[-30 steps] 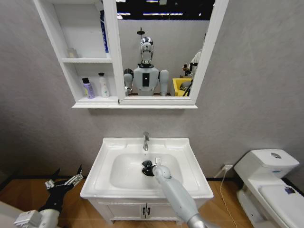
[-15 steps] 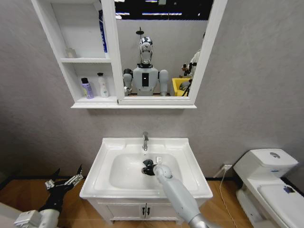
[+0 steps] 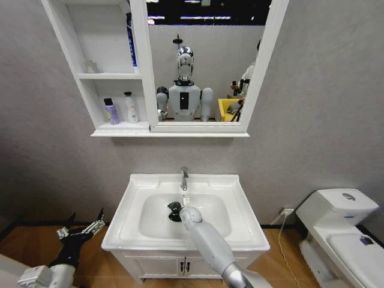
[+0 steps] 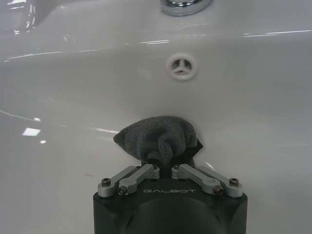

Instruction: Move facial cleanser and shampoo from washbasin to cabinet, then wipe washbasin with towel.

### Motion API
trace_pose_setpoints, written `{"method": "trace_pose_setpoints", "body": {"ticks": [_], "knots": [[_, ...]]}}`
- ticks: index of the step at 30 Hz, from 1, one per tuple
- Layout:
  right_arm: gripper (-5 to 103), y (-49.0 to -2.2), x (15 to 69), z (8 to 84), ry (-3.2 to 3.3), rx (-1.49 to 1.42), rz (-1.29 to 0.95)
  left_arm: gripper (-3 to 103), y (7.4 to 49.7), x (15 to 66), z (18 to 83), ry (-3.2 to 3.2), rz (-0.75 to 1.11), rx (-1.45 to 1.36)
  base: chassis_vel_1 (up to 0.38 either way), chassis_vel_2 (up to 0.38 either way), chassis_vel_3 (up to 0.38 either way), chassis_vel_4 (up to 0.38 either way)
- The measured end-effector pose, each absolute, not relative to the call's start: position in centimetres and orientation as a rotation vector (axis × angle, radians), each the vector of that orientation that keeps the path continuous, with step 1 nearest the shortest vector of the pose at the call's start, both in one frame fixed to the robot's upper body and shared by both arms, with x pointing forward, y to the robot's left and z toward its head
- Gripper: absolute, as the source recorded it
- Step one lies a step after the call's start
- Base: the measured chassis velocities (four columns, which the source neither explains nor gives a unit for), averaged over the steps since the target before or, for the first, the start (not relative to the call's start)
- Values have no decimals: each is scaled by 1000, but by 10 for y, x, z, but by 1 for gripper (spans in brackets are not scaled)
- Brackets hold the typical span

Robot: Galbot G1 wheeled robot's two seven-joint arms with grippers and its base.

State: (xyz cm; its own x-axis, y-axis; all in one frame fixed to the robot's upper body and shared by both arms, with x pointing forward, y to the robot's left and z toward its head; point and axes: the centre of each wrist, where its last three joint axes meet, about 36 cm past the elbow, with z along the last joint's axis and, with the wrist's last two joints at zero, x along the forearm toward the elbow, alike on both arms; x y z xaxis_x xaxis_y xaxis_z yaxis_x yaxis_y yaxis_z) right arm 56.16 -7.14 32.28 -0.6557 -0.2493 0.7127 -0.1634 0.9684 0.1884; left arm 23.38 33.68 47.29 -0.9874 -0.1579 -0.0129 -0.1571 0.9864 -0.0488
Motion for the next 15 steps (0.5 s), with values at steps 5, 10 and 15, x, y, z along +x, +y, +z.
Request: {"method": "trace_pose_setpoints", "body": {"ticks": [5, 10, 15], "knots": [[6, -101, 556, 330, -2316, 216, -129, 100, 337, 234, 473, 3114, -74, -247, 0, 0, 0, 0], [6, -134, 549, 344, -2327, 141, -184, 100, 337, 234, 473, 3114, -74, -247, 0, 0, 0, 0], [6, -165, 536, 343, -2315, 82, -216, 100, 337, 234, 473, 3114, -74, -247, 0, 0, 0, 0]]}}
